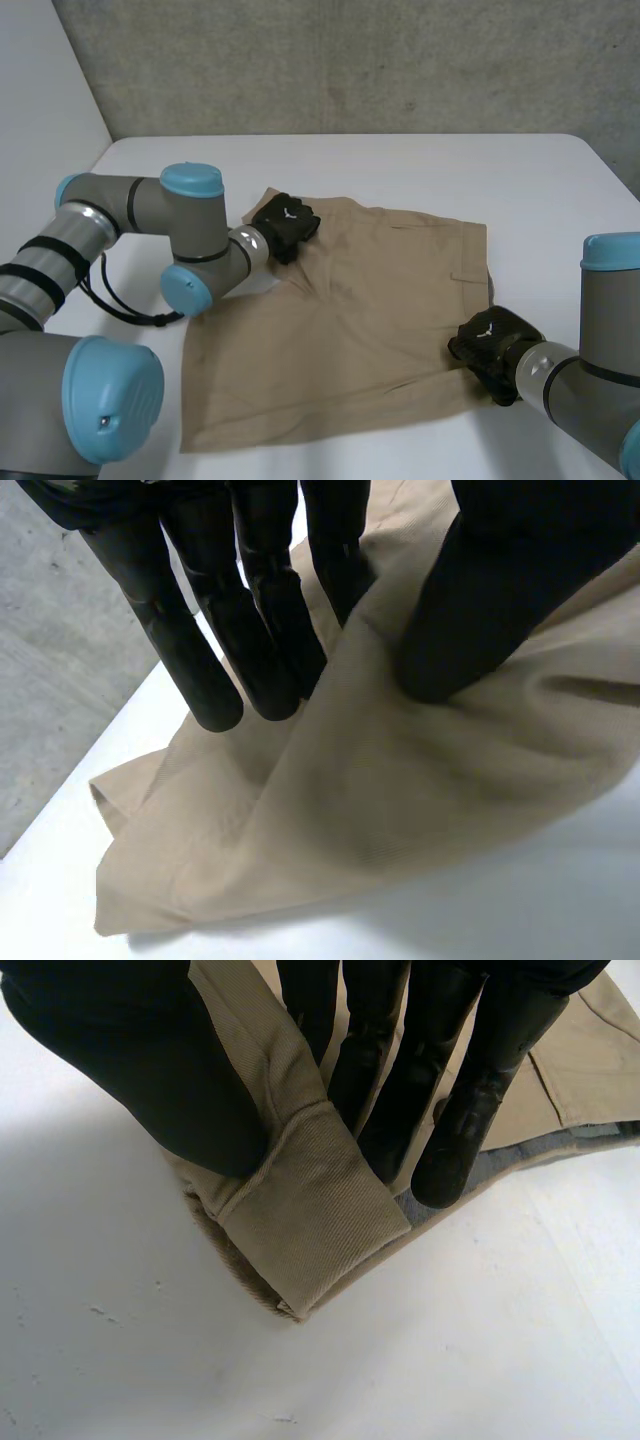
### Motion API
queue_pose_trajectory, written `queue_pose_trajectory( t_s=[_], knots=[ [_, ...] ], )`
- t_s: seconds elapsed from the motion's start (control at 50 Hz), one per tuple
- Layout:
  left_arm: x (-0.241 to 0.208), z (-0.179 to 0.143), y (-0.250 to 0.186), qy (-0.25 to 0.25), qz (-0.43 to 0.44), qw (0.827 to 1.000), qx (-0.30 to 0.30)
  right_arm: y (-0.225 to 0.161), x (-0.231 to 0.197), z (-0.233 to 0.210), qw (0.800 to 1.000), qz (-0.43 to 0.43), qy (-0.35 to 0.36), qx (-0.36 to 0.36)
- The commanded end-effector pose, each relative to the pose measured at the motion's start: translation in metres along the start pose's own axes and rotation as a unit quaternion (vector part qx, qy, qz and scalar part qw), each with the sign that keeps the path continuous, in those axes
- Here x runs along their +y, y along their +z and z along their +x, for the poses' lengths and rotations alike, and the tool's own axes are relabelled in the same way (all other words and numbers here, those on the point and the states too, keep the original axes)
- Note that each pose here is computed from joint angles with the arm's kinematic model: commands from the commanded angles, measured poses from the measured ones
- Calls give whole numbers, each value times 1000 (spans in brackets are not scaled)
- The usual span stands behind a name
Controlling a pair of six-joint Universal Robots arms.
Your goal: Fold the shorts.
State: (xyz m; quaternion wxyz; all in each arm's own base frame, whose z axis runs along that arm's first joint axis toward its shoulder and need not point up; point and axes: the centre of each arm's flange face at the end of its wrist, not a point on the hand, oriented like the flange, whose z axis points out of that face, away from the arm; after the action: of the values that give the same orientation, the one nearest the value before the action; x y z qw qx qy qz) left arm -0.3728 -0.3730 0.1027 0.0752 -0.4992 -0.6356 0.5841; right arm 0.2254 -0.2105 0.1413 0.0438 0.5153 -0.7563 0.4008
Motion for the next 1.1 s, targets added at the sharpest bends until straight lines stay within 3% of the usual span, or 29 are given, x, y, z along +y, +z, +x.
queue_pose_trajectory(
  t_s=[0.02,0.26,0.56,0.64,0.76,0.94,1.1],
  knots=[
    [-8,-13,-7,3,-25,999,-48,0,-1,0,1000,3,-1,2],
    [9,-28,-50,-10,-109,989,-99,0,0,-2,1000,2,-3,-1],
    [-49,-65,-85,9,-15,985,-173,0,-1,-1,1000,4,-2,2],
    [-63,-61,-79,16,24,988,-150,0,0,-2,1000,3,-2,1],
    [-52,-42,-52,20,66,995,-65,0,1,-3,1000,1,-2,-2],
    [-18,-25,-32,2,-7,1000,-6,0,3,-4,1000,-2,0,-3],
    [-7,-20,-34,42,-43,998,14,0,3,-3,1000,-2,-1,-3]
  ],
)
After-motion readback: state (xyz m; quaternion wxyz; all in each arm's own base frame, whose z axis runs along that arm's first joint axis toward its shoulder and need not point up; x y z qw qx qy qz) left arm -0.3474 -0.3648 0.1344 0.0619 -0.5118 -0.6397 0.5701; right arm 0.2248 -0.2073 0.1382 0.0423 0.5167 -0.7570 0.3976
